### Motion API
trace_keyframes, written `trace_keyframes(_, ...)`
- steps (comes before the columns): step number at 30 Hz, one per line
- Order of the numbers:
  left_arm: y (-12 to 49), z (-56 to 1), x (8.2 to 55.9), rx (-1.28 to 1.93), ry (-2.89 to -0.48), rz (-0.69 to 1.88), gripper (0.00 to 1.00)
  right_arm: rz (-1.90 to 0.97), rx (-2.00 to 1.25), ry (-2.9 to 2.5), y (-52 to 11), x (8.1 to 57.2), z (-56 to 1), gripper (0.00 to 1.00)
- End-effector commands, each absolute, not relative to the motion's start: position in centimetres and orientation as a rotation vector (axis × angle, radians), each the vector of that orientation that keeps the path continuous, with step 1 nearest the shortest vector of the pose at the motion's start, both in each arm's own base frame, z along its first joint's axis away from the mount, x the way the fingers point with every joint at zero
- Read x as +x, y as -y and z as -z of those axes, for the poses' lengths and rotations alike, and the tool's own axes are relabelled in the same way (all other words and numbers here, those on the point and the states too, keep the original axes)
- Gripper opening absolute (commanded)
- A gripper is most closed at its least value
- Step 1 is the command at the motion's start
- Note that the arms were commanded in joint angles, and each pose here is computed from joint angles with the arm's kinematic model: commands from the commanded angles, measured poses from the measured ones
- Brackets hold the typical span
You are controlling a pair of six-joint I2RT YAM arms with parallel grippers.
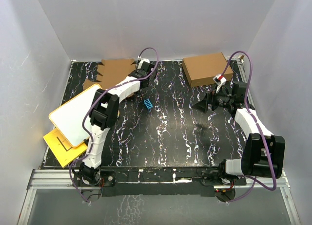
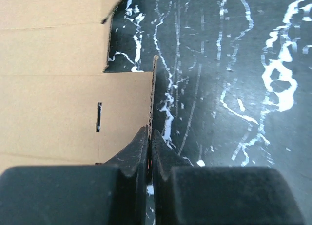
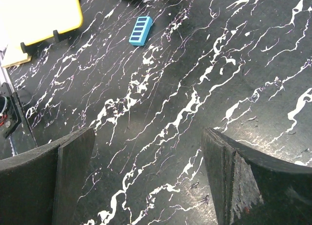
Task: Fold the paper box
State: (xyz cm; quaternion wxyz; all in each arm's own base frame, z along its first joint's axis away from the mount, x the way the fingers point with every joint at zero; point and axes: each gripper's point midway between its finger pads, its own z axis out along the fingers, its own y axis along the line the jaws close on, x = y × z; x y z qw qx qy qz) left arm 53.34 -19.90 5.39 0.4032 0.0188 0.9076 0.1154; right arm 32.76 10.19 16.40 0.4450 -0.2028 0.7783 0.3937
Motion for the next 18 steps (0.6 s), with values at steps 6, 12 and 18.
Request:
trace_keyframes(6,27.7,-22.0,47.7,0.2,-2.058,0.044,0.0,-0.982,-0.595,-1.828,-10.7,33.3,-18.5,0.98)
trace_keyframes(12,31.2,-24.5,40.6,0.274,-2.049,0.238,0.0,-0.965,-0.542,-1.864,-10.4,34.0,-18.2,0.98)
trace_keyframes(18,35.7,-25.7,33.4,0.412,-2.016,0.412,0.0,-0.888,-0.467,-1.906,-9.2,35.1,-17.8,0.98)
